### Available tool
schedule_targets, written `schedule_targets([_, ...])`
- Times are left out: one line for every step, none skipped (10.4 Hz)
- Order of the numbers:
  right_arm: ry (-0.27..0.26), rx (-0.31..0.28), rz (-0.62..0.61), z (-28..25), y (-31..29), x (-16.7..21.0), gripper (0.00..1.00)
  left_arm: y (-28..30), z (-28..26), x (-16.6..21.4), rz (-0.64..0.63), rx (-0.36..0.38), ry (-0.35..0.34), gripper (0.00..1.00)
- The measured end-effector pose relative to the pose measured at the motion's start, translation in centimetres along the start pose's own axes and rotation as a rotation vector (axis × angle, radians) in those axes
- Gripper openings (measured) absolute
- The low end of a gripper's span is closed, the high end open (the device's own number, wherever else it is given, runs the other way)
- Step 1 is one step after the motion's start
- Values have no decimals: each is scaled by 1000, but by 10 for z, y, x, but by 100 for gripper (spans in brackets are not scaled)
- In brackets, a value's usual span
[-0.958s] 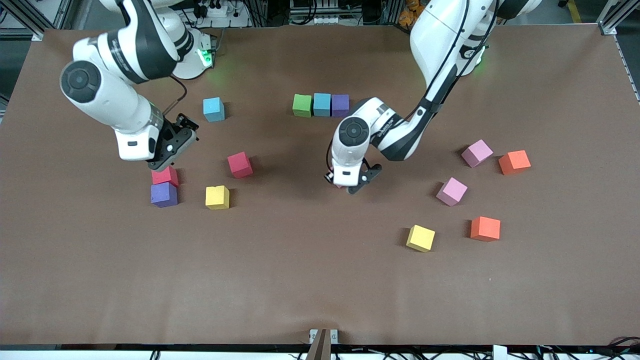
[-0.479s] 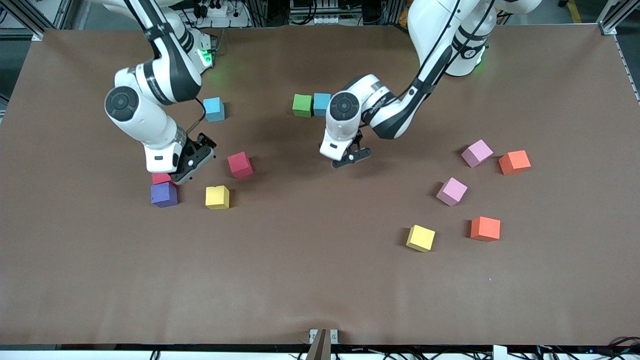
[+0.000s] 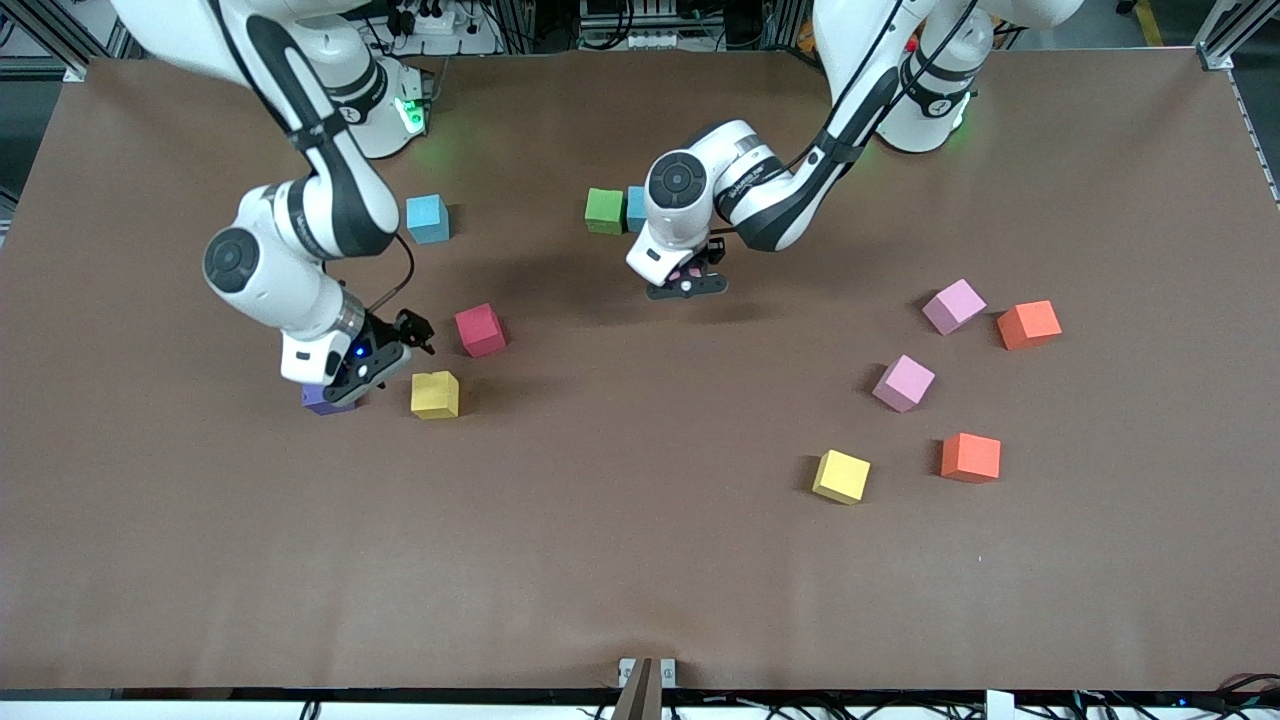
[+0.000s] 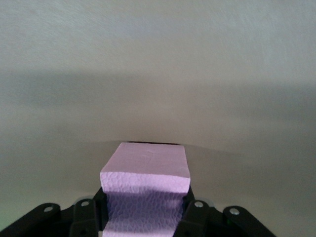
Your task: Form number 2 with 11 blocks
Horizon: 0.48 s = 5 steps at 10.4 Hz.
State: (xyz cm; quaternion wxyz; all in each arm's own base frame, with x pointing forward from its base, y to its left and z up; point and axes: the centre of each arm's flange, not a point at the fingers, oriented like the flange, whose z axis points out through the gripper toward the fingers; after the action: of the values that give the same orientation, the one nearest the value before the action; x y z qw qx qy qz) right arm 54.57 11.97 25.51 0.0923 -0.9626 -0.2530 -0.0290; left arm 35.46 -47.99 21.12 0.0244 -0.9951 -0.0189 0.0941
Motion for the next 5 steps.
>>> schedule_targets([3,12,27,12,4,3,100,3,-1,-5,21,-2,-2,56])
schedule_targets([8,16,52,24,5,7,100,5,-1,-8,31,-3,-4,56])
schedule_targets([12,11,80,35,4,9,100,5,-1,-10,35,-2,-6,56])
schedule_targets([13,7,113,43,0,11,100,4,1,-11,37,1,-8,56])
schedule_targets([13,7,144,48,-7,13,100,2,4,-12,36,6,-14,56])
